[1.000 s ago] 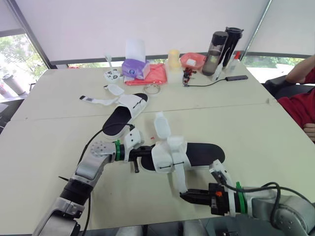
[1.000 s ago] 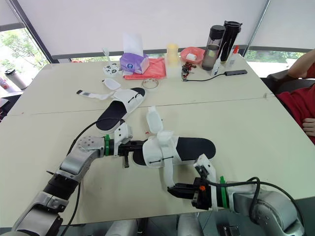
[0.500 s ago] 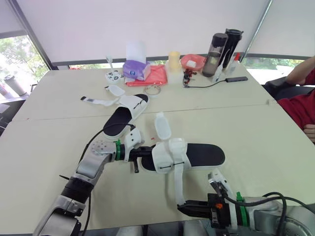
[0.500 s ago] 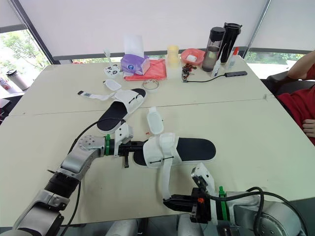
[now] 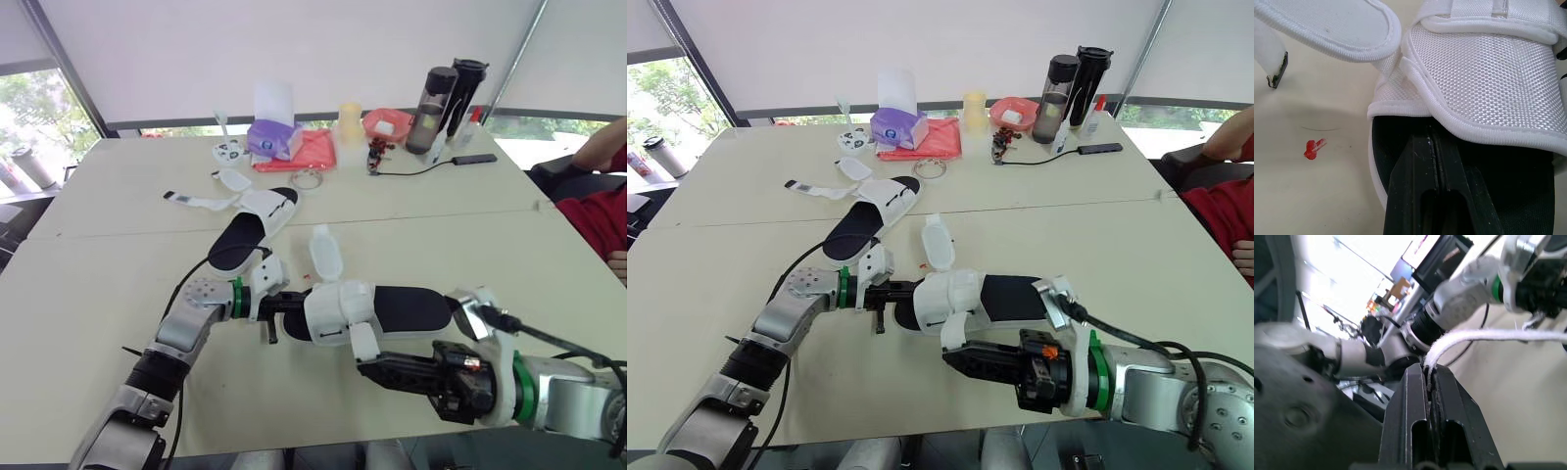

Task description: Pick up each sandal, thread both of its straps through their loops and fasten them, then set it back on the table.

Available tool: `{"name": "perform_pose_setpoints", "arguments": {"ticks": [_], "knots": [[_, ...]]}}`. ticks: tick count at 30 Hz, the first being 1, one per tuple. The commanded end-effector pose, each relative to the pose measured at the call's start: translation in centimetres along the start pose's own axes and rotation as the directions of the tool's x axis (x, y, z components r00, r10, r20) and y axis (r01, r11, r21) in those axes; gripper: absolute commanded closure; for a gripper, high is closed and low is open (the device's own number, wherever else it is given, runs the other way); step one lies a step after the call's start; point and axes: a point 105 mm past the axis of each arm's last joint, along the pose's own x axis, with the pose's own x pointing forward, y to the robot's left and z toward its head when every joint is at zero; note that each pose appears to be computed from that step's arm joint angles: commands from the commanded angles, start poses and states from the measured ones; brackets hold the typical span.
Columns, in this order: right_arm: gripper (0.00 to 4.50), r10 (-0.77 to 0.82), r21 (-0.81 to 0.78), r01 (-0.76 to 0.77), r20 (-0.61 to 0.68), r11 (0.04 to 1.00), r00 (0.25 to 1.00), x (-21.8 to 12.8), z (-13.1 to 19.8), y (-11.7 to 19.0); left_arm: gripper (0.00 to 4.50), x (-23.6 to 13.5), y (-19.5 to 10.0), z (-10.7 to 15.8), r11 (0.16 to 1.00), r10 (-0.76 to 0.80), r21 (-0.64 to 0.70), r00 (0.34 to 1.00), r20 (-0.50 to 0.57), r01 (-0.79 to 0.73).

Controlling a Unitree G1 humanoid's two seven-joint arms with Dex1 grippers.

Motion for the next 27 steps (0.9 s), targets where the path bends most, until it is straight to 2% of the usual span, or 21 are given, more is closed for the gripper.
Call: {"name": "perform_pose_setpoints", "arguments": {"ticks": [1, 8, 12, 15, 20, 22, 27], "knots": [[4.47, 0.098, -0.024, -0.096, 0.074, 0.995, 0.992, 0.6, 1.6, 1.6, 4.50, 0.7, -0.9, -2.8, 0.998, -0.027, -0.057, 0.996, -0.091, 0.022], [4.47, 0.005, 0.035, -0.012, 0.189, 0.999, 0.982, 1.4, 4.1, -2.7, 4.50, 1.0, -0.9, -2.6, 0.998, -0.021, -0.055, 0.997, -0.081, 0.017], [4.47, -0.054, 0.100, 0.034, 0.209, 0.994, 0.976, 1.4, 3.8, -5.2, 4.50, 0.9, -0.9, -2.7, 0.999, -0.016, -0.051, 0.997, -0.080, 0.012], [3.46, -0.078, 0.106, 0.054, 0.237, 0.993, 0.968, 1.4, 3.8, -6.0, 4.50, 0.8, -0.8, -2.6, 0.999, 0.000, -0.039, 0.997, -0.077, -0.003], [0.89, -0.117, 0.015, 0.117, 0.222, 0.993, 0.968, 1.1, 4.2, -6.2, 4.50, 0.8, -0.3, -2.2, 0.999, 0.029, -0.018, 0.997, -0.065, -0.030], [0.03, -0.127, -0.067, 0.147, 0.242, 0.987, 0.962, 0.5, 5.4, -5.9, 4.50, 0.7, -0.1, -2.1, 0.999, 0.039, -0.012, 0.997, -0.064, -0.040], [0.03, -0.191, -0.319, 0.253, 0.212, 0.914, 0.958, -0.8, 7.5, -5.3, 4.50, 0.5, -0.1, -2.1, 0.999, 0.033, -0.011, 0.997, -0.069, -0.034]]}}
